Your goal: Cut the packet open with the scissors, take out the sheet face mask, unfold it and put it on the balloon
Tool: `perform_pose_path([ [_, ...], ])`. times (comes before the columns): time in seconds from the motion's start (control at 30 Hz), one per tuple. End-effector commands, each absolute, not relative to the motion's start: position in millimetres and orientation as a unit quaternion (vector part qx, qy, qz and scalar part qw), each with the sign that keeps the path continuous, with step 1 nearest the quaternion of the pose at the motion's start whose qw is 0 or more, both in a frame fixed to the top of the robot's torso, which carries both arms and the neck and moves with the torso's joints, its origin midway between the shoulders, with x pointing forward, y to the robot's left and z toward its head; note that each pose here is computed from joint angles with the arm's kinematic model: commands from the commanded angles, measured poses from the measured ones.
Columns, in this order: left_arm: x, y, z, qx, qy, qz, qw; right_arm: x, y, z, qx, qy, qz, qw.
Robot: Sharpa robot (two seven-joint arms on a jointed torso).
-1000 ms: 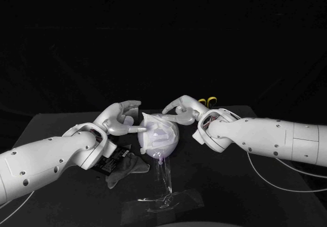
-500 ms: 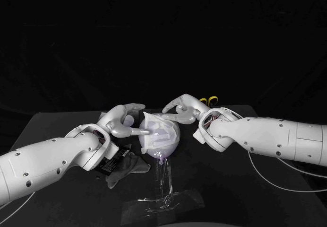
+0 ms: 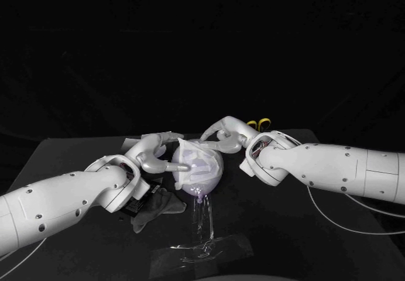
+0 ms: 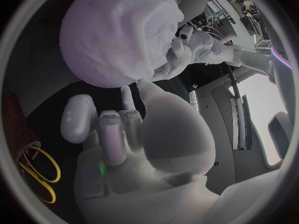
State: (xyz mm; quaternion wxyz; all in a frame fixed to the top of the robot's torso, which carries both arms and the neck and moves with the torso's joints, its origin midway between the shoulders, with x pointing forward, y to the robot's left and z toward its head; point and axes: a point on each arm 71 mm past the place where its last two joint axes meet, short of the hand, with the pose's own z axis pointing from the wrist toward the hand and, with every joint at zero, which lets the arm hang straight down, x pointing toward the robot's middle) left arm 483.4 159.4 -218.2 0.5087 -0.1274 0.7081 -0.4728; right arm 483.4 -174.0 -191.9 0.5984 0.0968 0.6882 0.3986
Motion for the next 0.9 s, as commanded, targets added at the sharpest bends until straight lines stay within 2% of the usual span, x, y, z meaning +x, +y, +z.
perform_pose_path([
  [0.03, 482.9, 156.6, -219.2, -0.122, 0.715, -0.471, 0.502, 481.6, -172.4, -193.2, 0.079, 0.698, 0.394, 0.592],
  [0.9, 482.8, 153.1, -226.0, -0.133, 0.732, -0.458, 0.487, 476.3, -176.0, -190.9, 0.026, 0.699, 0.379, 0.606],
])
